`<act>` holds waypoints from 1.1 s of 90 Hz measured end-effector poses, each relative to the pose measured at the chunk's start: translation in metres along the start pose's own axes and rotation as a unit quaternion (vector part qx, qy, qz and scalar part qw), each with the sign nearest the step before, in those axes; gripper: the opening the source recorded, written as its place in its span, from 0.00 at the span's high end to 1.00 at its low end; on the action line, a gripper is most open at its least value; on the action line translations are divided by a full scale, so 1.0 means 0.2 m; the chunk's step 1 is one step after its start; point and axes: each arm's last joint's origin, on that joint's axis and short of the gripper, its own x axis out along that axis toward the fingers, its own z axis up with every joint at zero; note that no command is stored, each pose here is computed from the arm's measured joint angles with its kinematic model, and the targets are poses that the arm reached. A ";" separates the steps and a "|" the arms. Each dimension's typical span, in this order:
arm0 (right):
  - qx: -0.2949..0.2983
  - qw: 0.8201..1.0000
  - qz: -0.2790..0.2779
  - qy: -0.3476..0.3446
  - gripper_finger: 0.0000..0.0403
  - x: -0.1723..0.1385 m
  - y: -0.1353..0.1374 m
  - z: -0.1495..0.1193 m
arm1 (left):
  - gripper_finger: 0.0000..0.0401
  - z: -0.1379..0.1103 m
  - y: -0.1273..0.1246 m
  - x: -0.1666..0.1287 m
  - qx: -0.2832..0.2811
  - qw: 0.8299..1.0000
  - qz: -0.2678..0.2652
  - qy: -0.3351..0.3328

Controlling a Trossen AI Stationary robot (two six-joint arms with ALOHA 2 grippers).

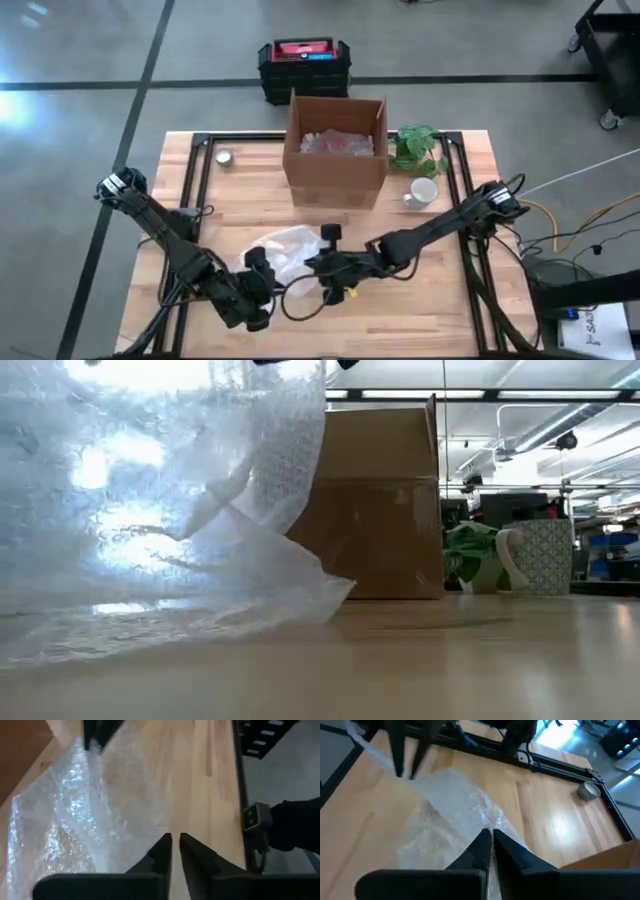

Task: Wrap mug
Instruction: Prepare the transparent bubble wrap

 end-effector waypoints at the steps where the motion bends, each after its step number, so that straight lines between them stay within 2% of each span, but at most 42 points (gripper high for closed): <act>1: -0.002 1.000 0.000 0.002 1.00 0.00 0.00 0.00 | 0.85 0.00 0.01 0.00 0.000 1.000 0.000 0.004; 19: -0.017 0.999 -0.002 0.030 1.00 -0.01 0.00 -0.03 | 0.60 0.11 0.04 -0.09 -0.011 0.997 -0.019 0.072; 32: -0.026 0.999 -0.005 0.027 1.00 -0.02 -0.03 -0.02 | 0.54 0.09 0.02 -0.15 -0.016 0.996 -0.011 0.090; 51: -0.023 0.999 -0.009 0.026 1.00 -0.02 -0.05 -0.01 | 0.59 -0.03 0.00 -0.17 -0.025 0.991 0.012 0.129; 68: -0.024 0.999 -0.010 0.036 1.00 -0.02 -0.07 -0.02 | 0.67 -0.16 -0.05 -0.20 -0.032 0.989 0.008 0.147; 89: -0.022 0.999 -0.012 0.035 1.00 -0.01 -0.07 -0.02 | 0.75 -0.33 -0.11 -0.25 -0.056 0.989 0.011 0.138; 99: -0.020 0.999 -0.013 0.034 1.00 -0.01 -0.08 -0.02 | 0.77 -0.39 -0.12 -0.23 -0.065 0.991 -0.003 0.119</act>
